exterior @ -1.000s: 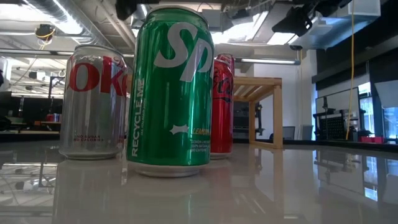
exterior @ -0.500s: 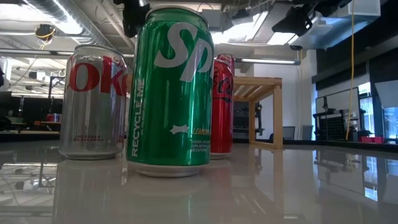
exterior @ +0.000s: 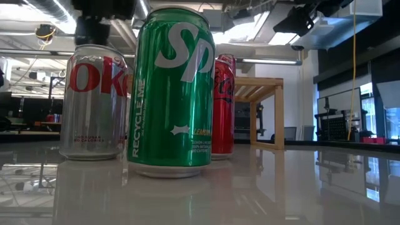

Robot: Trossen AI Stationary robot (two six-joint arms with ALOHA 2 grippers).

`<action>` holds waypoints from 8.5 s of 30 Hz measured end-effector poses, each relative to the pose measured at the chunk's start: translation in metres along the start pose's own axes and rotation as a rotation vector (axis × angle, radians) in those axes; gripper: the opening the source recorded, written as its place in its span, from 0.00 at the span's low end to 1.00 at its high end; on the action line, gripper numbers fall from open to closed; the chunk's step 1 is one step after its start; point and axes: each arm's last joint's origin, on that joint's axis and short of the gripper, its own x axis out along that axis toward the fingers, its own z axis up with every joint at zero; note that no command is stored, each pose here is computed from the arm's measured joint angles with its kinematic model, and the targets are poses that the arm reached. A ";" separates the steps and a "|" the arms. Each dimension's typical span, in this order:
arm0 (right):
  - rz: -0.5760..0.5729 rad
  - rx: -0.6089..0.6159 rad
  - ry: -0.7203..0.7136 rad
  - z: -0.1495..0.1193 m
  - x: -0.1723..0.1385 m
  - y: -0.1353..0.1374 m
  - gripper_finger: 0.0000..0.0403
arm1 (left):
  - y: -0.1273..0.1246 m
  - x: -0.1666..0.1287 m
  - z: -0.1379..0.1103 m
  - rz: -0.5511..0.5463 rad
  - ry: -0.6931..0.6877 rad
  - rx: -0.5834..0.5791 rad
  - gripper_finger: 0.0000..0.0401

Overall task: Place canned beverage on shelf
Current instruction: Put the top green soda can on the shelf

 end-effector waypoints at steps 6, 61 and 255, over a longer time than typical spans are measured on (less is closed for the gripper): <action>0.000 0.000 0.000 0.000 0.000 0.000 0.97 | 0.004 -0.005 -0.006 0.086 0.055 -0.110 0.51; 0.000 -0.001 0.000 0.000 0.000 0.000 0.97 | 0.007 -0.014 -0.002 0.309 -0.154 -0.254 0.62; -0.012 -0.011 0.013 -0.001 0.000 0.000 0.97 | -0.023 -0.133 0.161 0.400 -0.317 0.020 0.69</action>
